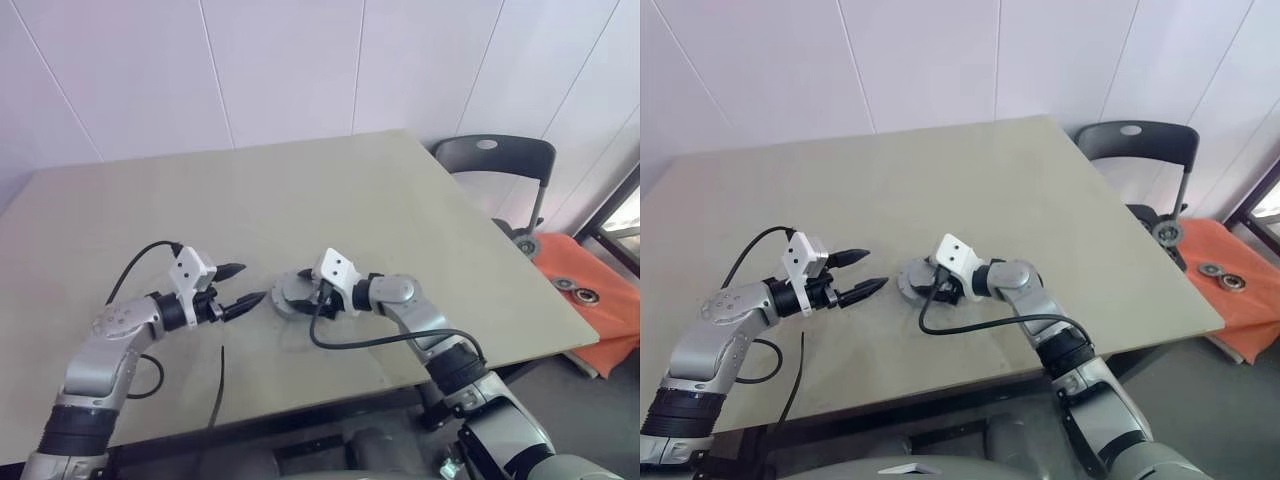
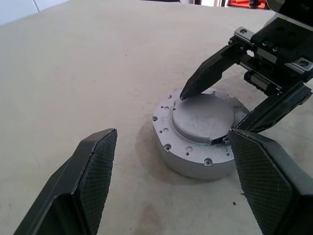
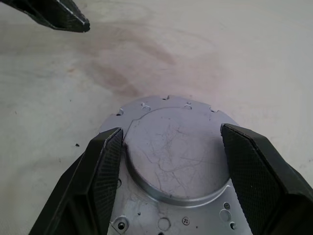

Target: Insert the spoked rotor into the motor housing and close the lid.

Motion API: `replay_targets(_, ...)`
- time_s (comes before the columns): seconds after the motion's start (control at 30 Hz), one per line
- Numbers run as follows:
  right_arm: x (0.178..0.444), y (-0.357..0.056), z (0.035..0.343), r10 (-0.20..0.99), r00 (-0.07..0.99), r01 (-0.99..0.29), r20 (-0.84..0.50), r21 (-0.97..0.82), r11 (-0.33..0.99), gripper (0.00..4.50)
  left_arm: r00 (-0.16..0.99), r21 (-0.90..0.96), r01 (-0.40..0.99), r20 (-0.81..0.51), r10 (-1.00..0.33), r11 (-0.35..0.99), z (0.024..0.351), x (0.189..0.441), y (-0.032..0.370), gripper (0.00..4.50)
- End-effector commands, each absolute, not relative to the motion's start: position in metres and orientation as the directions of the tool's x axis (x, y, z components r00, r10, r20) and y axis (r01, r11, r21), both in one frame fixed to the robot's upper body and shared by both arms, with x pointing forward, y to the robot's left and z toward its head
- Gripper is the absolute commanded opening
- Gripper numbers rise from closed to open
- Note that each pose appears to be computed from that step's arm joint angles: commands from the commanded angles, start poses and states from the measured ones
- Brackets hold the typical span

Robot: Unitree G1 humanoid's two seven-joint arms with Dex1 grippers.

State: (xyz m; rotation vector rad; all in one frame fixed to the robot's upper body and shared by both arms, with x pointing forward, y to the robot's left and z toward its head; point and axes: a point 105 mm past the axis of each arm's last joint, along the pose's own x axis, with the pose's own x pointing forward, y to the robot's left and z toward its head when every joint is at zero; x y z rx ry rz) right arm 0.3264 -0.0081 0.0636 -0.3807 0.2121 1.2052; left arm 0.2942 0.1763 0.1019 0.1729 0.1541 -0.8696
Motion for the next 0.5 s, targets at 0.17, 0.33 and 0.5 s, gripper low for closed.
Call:
replay_targets(0.17, 0.33, -0.008, 0.061, 0.858, 0.319, -0.943, -0.403, -0.222, 0.247, 3.31, 0.647, 0.124, 0.763, -0.171, -0.743, 0.635, 0.113, 0.297, 0.176, 3.88)
replay_targets(0.33, 0.328, -0.009, 0.07, 0.867, 0.303, -0.939, -0.396, -0.282, 0.199, 3.31, 0.646, 0.126, 0.763, -0.183, -0.741, 0.634, 0.11, 0.294, 0.179, 3.88)
replay_targets(0.5, 0.33, -0.011, 0.068, 0.857, 0.312, -0.939, -0.409, -0.271, 0.213, 3.31, 0.649, 0.127, 0.761, -0.182, -0.739, 0.636, 0.11, 0.294, 0.18, 3.88)
